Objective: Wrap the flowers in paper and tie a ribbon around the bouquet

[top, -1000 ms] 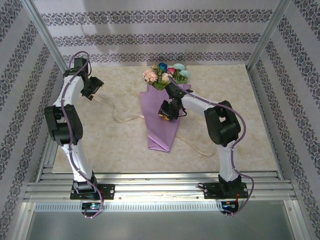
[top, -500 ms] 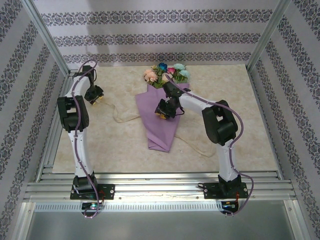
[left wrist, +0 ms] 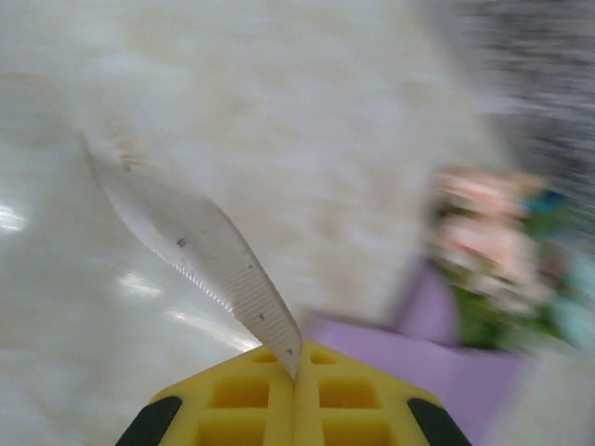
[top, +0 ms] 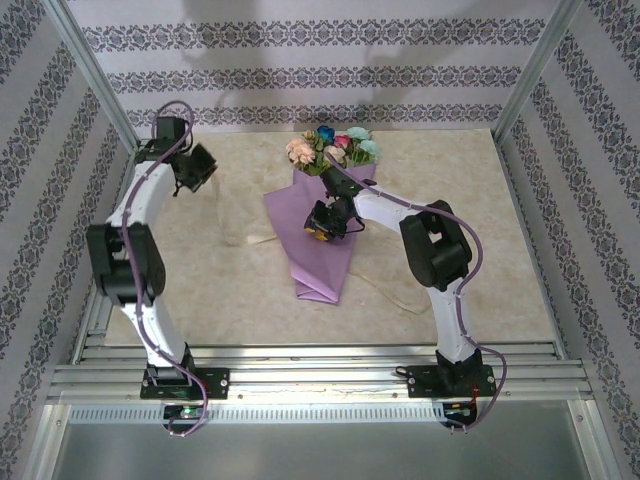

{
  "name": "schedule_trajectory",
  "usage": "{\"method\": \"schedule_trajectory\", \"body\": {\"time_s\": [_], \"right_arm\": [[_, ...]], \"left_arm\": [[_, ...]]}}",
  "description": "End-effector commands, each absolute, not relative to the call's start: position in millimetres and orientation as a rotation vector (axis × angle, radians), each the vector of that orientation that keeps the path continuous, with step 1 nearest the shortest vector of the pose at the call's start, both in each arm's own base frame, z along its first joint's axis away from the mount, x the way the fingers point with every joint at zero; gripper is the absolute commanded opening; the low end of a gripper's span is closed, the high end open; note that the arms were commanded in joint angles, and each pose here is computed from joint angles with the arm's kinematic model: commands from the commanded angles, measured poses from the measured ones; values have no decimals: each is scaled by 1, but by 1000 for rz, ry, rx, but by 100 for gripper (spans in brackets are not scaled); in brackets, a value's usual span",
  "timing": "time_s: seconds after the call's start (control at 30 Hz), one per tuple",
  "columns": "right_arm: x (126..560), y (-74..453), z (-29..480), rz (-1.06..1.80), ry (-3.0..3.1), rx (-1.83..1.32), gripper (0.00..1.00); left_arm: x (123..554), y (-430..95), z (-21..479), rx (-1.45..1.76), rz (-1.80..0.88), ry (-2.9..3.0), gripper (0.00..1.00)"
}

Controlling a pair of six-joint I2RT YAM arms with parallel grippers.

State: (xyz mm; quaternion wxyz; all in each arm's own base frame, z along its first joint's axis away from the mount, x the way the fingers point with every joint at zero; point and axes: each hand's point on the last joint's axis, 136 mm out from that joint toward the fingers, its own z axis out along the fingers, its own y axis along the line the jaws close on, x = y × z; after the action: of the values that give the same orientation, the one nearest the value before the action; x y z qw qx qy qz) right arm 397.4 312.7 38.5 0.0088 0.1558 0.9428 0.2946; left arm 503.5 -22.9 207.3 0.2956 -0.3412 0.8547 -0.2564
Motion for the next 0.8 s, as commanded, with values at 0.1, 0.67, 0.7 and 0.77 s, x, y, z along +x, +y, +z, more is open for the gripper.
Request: {"method": "schedule_trajectory", "body": {"time_s": [0.1, 0.67, 0.7, 0.77], "right_arm": [[393, 329, 32, 1012, 2927, 453, 30], [383, 332, 40, 1138, 2787, 439, 29], [383, 332, 41, 1138, 2785, 439, 29], [384, 332, 43, 1141, 2783, 443, 29]], "left_arm": [[526, -167, 290, -662, -1281, 2045, 0], [508, -288, 214, -549, -1433, 2344, 70], [504, -282, 222, -552, -1406, 2341, 77], [491, -274, 230, -552, -1354, 2368, 80]]}}
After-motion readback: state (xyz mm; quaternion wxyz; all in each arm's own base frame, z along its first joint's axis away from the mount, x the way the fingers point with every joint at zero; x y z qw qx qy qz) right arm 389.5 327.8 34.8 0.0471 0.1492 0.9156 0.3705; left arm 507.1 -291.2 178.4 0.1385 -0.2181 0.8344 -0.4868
